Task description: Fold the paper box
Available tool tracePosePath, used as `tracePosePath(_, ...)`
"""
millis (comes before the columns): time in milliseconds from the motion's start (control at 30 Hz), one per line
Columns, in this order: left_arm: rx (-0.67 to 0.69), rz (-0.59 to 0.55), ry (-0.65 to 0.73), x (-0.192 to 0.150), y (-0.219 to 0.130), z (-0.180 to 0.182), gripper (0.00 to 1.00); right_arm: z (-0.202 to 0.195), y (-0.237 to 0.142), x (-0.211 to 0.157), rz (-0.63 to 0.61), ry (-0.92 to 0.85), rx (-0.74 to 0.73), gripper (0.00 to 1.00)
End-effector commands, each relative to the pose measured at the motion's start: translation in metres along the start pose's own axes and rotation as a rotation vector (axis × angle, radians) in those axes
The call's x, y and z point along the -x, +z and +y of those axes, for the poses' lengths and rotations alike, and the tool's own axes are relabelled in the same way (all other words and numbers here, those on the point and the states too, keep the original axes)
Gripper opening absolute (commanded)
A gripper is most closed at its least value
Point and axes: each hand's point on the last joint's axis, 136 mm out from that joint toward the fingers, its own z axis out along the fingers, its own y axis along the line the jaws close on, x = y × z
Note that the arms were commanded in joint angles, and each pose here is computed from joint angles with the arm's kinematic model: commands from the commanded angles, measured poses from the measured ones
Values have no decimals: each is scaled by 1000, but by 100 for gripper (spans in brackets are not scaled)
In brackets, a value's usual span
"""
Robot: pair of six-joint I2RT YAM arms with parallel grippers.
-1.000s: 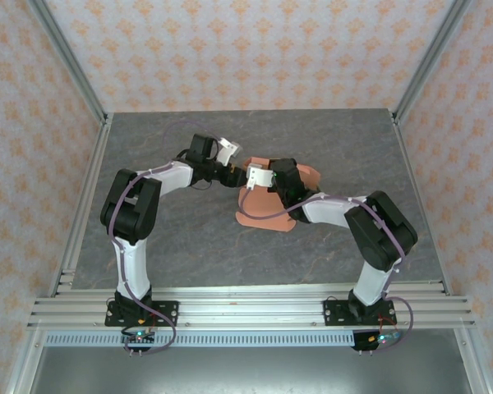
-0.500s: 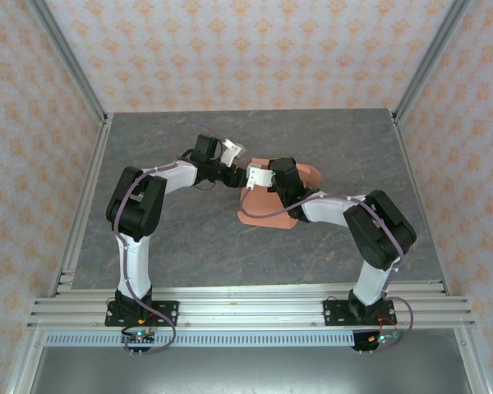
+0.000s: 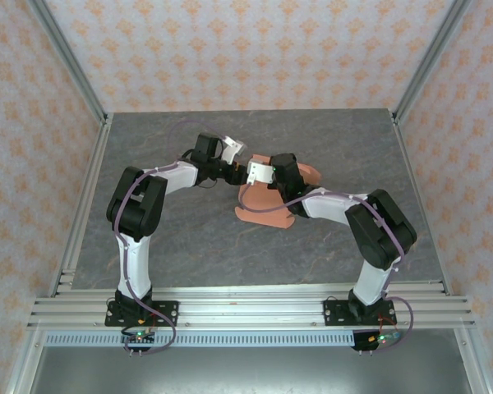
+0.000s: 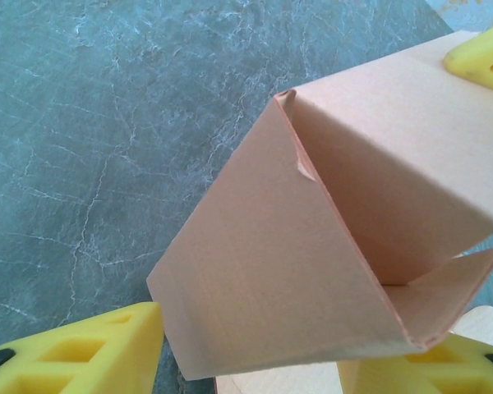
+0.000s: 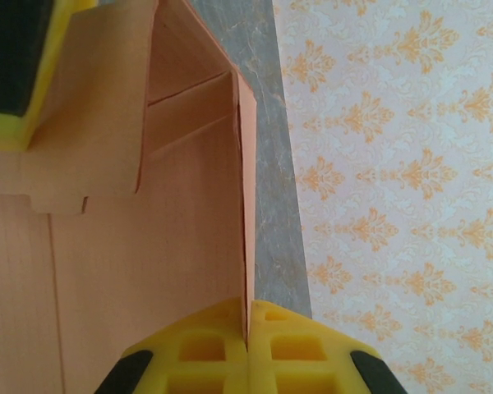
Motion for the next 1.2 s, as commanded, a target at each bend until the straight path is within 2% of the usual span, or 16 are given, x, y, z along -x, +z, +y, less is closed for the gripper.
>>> tracePosePath(0, 50, -106, 56, 28, 0, 3, 55, 25, 1, 12, -52, 11, 109, 0)
tracePosePath(600, 95, -200, 42, 47, -3, 3, 46, 25, 1, 14, -54, 47, 138, 0)
tracePosePath(767, 78, -148, 74, 36, -4, -3, 51, 20, 5, 7, -19, 47, 133, 0)
tracePosePath(1167, -19, -26, 90, 13, -2, -11, 55, 16, 16, -6, 50, 39, 128, 0)
